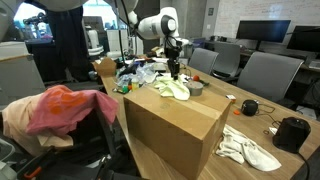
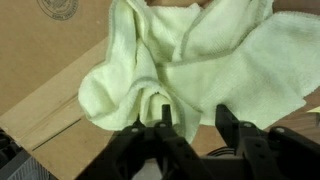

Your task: Put the peach and pink shirts and the green towel on the backrest of the chair respectively

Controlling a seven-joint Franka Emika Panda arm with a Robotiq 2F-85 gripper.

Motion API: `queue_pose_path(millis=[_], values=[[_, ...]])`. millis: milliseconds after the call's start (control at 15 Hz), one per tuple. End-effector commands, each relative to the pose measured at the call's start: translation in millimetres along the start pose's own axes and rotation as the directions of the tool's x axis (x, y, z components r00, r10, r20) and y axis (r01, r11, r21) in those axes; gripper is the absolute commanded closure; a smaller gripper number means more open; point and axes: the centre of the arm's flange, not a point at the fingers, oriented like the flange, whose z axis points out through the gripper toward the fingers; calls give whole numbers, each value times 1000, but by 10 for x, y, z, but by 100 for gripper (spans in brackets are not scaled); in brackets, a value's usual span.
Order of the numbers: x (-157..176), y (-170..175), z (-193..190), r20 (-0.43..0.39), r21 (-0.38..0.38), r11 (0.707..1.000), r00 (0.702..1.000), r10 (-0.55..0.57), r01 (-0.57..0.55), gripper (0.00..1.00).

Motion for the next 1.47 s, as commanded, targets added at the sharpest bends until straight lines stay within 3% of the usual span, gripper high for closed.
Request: queue_pose_path(millis=[0,200,400,667,1133,1400], values=[[80,-81,-25,17,18,1000,1000,5,-5,80],[63,-88,-24,24,22,1000,1000,-2,1,99],[49,-98,-32,17,30,999,999,-32,32,100],[-417,-151,-236,-11,57,993,994,-107,107,99],[-1409,-252,-1303,-144,102,942,941,-305,321,99],[-1874,-173,-1861,-179,115,907,906,-383,406,99]])
